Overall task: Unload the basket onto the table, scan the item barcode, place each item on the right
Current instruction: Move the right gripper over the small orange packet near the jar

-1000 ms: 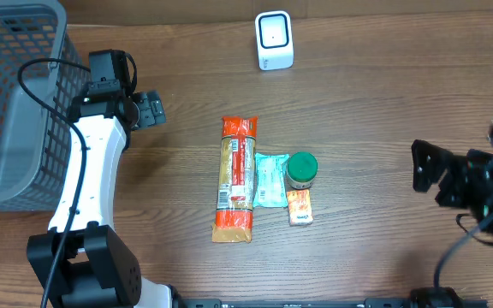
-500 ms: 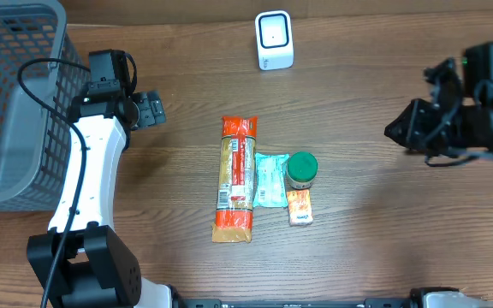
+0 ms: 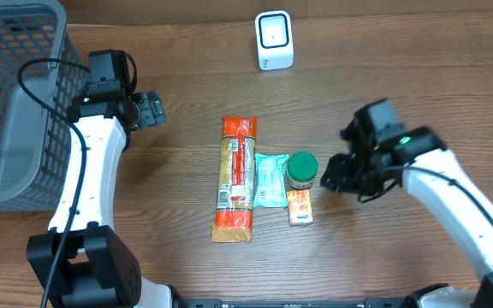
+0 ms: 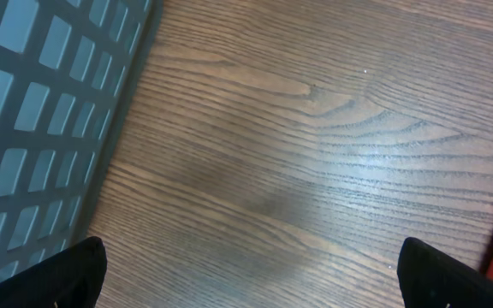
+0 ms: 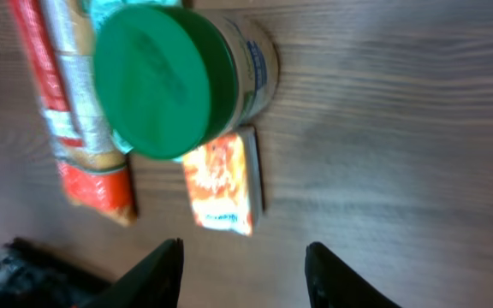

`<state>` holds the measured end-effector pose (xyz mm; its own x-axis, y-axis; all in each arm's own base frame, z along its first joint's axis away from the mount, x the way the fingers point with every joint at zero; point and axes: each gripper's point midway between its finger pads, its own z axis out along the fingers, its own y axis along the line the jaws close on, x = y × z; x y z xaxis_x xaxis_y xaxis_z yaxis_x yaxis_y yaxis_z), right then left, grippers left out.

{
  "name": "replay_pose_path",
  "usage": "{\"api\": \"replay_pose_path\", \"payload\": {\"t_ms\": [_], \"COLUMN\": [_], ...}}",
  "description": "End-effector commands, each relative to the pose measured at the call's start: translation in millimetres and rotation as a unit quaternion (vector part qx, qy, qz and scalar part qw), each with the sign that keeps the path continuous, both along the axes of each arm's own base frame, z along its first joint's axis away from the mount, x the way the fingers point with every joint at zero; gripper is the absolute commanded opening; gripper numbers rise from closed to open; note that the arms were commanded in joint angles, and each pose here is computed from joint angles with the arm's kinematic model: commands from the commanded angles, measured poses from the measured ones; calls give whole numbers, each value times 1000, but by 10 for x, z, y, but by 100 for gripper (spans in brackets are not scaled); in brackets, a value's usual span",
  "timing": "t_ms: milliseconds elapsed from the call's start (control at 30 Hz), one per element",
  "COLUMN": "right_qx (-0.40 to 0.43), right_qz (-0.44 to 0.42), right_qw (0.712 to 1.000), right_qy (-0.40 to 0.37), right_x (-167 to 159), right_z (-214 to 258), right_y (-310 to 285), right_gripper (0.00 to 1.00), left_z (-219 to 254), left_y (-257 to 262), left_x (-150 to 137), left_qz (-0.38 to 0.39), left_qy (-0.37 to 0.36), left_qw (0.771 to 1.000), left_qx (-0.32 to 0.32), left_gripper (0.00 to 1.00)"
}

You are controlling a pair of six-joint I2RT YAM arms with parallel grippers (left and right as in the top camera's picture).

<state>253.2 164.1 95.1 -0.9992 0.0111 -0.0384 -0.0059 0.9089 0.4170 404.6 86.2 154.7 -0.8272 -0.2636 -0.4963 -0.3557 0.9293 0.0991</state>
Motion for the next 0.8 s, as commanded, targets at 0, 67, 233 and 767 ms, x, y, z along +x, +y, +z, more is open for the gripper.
{"api": "replay_pose_path", "payload": {"t_ms": [0, 67, 233, 767], "right_qx": [-3, 0, 4, -12], "right_qz": [11, 17, 49, 120], "right_qw": [1000, 1000, 999, 990], "right_qy": [-6, -13, -22, -73], "right_x": [-94, -117, -227, -300], "right_z": [-222, -326, -491, -549], "right_y": [55, 86, 146, 423], "right_gripper": [50, 50, 50, 51], "left_z": [57, 55, 56, 57], "left_y": [6, 6, 6, 4], "left_x": [35, 33, 34, 35], "left_qz": [2, 2, 2, 2], "left_qy": [-7, -7, -7, -7], "left_qw": [1000, 1000, 1000, 1000], "left_qx": [3, 3, 3, 3], "left_gripper": [100, 100, 100, 100]}}
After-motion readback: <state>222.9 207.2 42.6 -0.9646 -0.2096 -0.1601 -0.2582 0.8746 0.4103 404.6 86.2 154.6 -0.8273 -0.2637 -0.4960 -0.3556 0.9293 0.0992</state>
